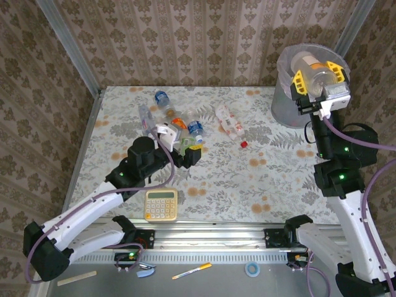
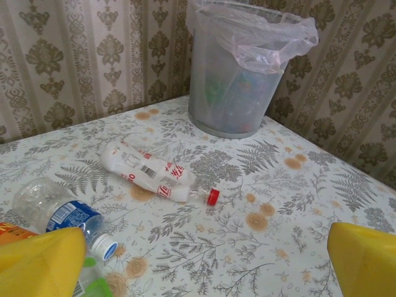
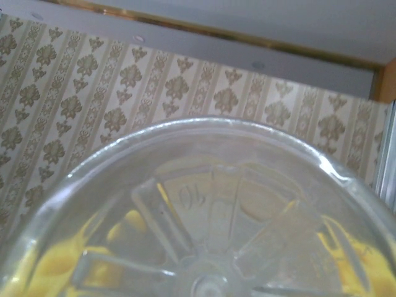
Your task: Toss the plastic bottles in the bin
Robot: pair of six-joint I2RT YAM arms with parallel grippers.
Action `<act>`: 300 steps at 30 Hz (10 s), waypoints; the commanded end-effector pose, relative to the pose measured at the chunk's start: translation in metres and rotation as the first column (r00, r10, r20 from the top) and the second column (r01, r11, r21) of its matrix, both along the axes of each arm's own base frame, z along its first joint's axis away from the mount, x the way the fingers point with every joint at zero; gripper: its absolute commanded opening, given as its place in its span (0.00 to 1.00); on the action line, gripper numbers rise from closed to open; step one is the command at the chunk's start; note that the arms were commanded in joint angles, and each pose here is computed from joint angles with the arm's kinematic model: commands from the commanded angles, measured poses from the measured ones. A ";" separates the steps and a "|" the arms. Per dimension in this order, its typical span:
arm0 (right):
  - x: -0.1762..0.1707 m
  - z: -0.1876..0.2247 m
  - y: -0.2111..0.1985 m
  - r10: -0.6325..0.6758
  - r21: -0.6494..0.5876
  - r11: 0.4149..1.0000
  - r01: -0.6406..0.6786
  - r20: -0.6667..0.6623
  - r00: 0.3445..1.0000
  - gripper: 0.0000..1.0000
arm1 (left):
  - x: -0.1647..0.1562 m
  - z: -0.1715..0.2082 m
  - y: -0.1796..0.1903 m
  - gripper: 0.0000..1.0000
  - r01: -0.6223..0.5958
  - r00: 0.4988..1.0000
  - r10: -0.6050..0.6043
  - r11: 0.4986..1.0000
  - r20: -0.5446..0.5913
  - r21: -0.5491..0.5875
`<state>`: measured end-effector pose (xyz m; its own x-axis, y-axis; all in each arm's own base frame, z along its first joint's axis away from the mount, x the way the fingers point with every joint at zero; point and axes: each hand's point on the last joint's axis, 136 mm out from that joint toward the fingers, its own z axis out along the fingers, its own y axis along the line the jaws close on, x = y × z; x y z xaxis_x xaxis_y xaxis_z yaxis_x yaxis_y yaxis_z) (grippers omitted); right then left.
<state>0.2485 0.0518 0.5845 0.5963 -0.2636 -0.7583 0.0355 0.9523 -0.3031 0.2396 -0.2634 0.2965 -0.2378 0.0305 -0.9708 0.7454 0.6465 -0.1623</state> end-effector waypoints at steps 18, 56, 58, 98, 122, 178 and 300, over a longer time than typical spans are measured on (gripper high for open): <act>-0.049 0.060 0.000 -0.052 -0.097 0.992 0.081 0.273 0.961 0.47 | 0.002 0.013 0.011 1.00 -0.030 0.999 0.032 0.998 0.038 -0.052; 0.228 -0.074 -0.122 -0.431 -0.118 0.868 0.483 -0.661 0.614 1.00 | -0.018 0.108 0.050 1.00 -0.087 0.944 0.112 0.992 0.310 -0.092; 0.223 -0.069 -0.120 -0.412 -0.093 0.876 0.474 -0.654 0.634 1.00 | -0.019 0.105 0.050 1.00 -0.086 0.949 0.107 0.993 0.298 -0.083; 0.129 -0.053 -0.052 -0.016 0.129 0.985 0.115 -0.591 0.807 1.00 | 0.006 0.051 0.100 1.00 -0.395 0.917 0.394 0.918 0.066 0.009; 0.077 -0.055 -0.025 0.161 0.222 0.974 -0.046 -0.537 0.828 1.00 | 0.021 0.011 0.096 1.00 -0.437 0.889 0.448 0.892 -0.093 0.114; 0.004 -0.181 0.019 0.483 0.487 0.861 -0.147 -0.693 0.534 1.00 | 0.117 -0.150 0.067 1.00 -0.343 0.637 0.588 0.795 -0.498 0.500; 0.010 -0.224 0.033 0.595 0.604 0.789 -0.115 -0.702 0.391 1.00 | -0.008 -0.020 -0.086 0.42 0.164 0.986 -0.163 0.959 -0.021 0.233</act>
<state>0.2574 0.0757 0.3595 -0.4117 0.2328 -0.8811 -0.3399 0.8579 0.3854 0.2366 -0.3373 0.2578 -0.2826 0.3164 -0.9055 0.8113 0.5826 -0.0496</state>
